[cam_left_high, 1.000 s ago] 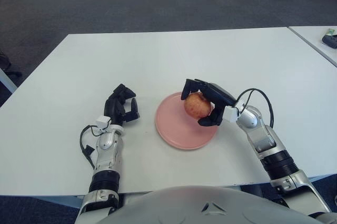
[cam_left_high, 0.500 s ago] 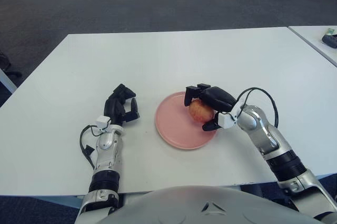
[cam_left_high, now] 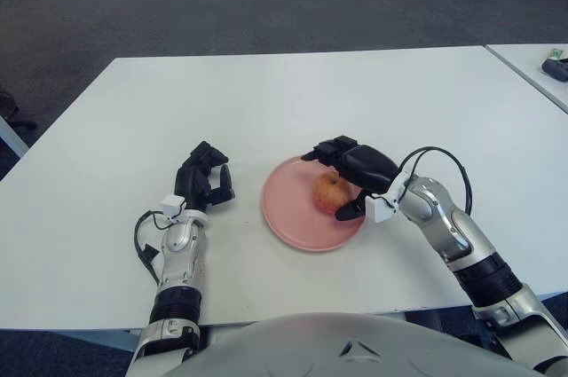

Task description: Put the apple into the plate.

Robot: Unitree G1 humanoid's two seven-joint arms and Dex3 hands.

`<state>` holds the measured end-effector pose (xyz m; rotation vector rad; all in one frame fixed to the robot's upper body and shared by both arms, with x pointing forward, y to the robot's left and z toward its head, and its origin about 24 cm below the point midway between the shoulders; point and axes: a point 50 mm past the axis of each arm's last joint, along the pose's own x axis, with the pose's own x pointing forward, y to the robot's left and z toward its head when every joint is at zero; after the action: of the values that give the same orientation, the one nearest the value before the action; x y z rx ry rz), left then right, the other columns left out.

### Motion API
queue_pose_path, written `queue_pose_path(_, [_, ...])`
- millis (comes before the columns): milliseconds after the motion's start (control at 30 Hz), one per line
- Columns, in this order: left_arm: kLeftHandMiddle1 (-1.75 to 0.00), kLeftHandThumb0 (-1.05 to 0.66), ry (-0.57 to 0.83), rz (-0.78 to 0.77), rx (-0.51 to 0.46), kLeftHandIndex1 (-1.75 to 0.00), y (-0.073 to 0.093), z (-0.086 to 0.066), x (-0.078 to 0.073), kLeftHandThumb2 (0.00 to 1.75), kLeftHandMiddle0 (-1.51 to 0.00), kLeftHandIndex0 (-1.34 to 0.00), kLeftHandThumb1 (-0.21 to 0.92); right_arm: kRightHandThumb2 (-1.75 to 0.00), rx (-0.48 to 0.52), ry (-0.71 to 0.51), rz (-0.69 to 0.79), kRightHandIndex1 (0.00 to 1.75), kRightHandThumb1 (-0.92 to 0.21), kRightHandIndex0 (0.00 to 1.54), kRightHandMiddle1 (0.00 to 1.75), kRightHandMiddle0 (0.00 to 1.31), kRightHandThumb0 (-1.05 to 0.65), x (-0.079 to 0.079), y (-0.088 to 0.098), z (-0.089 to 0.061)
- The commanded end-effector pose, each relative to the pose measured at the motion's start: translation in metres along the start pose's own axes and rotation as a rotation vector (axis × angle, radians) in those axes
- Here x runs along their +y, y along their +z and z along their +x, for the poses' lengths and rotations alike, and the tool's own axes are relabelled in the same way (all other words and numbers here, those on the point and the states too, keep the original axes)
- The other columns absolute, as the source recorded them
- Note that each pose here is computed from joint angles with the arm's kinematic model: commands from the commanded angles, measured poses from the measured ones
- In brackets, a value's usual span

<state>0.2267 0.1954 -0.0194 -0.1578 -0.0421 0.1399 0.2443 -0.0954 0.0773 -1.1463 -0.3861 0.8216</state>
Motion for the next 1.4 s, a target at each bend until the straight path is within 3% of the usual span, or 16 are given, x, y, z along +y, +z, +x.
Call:
queue_pose_path(0, [-1.75,-0.52,0.044,-0.039,0.127,-1.75,-0.027,-0.025,0.006,1.43,-1.24,-0.68,0.24,-0.73,-0.004,-0.034,0.015,0.0,-0.56,0.0,0.01,0.0,-1.02,-0.009,0.002,0.001])
queue_pose_path(300, [-1.75,-0.5,0.034,-0.056,0.129,-1.75,-0.027,-0.025,0.006,1.39,-1.23,-0.65,0.27,-0.63,0.005,-0.053,0.056,0.0,-0.62,0.0,0.0,0.0,-1.05,-0.011,0.002,0.0])
queue_pose_path(600, [-1.75,-0.5,0.035,-0.044,0.135,-1.75,-0.027,-0.025,0.006,1.37,-1.22,-0.64,0.28,-0.6,-0.012,-0.1,0.107,0.0,-0.59,0.0,0.0,0.0,-1.05,-0.015,0.001,-0.003])
queue_pose_path(800, [-1.75,-0.51,0.043,-0.024,0.132,-1.75,-0.027,-0.025,0.006,1.4,-1.23,-0.66,0.26,-0.62,-0.034,-0.164,0.289,0.0,-0.61,0.0,0.0,0.0,-1.05,-0.022,-0.003,-0.013])
queue_pose_path(900, [-1.75,-0.5,0.043,-0.024,0.13,-1.75,-0.026,-0.025,0.005,1.39,-1.23,-0.66,0.26,-0.62,-0.032,-0.242,0.42,0.0,-0.65,0.0,0.0,0.0,-1.05,-0.024,-0.007,-0.016])
queue_pose_path(967, [-1.75,-0.5,0.043,-0.024,0.129,-1.75,-0.026,-0.025,0.005,1.39,-1.22,-0.65,0.27,-0.58,-0.028,-0.306,0.491,0.0,-0.78,0.0,0.0,0.0,-1.05,-0.024,-0.01,-0.017])
queue_pose_path(1067, [-1.75,-0.5,0.042,-0.031,0.132,-1.75,-0.027,-0.025,0.005,1.37,-1.22,-0.64,0.28,-0.71,-0.034,-0.519,0.648,0.0,-0.88,0.0,0.0,0.0,-1.02,-0.025,-0.014,-0.016])
queue_pose_path(1167, [-1.75,-0.5,0.041,-0.033,0.134,-1.75,-0.027,-0.025,0.005,1.36,-1.22,-0.64,0.29,-0.83,-0.039,-0.691,0.746,0.0,-0.91,0.0,0.17,0.0,-0.96,-0.027,-0.015,-0.016])
queue_pose_path(1200, [-1.75,-0.5,0.04,-0.033,0.134,-1.75,-0.027,-0.025,0.005,1.36,-1.22,-0.64,0.29,-0.85,-0.037,-0.741,0.774,0.05,-0.91,0.01,0.36,0.0,-0.93,-0.027,-0.016,-0.016])
queue_pose_path(1233, [-1.75,-0.49,0.04,-0.033,0.134,-1.75,-0.027,-0.025,0.005,1.36,-1.22,-0.64,0.29,-0.85,-0.036,-0.778,0.794,0.18,-0.91,0.0,0.58,0.0,-0.9,-0.027,-0.017,-0.016])
queue_pose_path(1267, [-1.75,-0.5,0.04,-0.032,0.135,-1.75,-0.027,-0.025,0.005,1.36,-1.22,-0.64,0.29,-0.85,-0.026,-0.838,0.825,0.23,-0.92,0.0,0.66,0.0,-0.89,-0.027,-0.02,-0.017])
queue_pose_path(1300, [-1.75,-0.5,0.04,-0.031,0.136,-1.75,-0.027,-0.025,0.005,1.37,-1.22,-0.64,0.29,-0.85,-0.018,-0.876,0.843,0.45,-0.91,0.0,0.89,0.0,-0.84,-0.027,-0.021,-0.017])
queue_pose_path(1367, [-1.75,-0.5,0.041,-0.029,0.138,-1.75,-0.027,-0.025,0.005,1.37,-1.23,-0.64,0.28,-0.88,0.018,-0.967,0.871,0.7,-0.9,0.0,1.13,0.0,-0.79,-0.025,-0.024,-0.018])
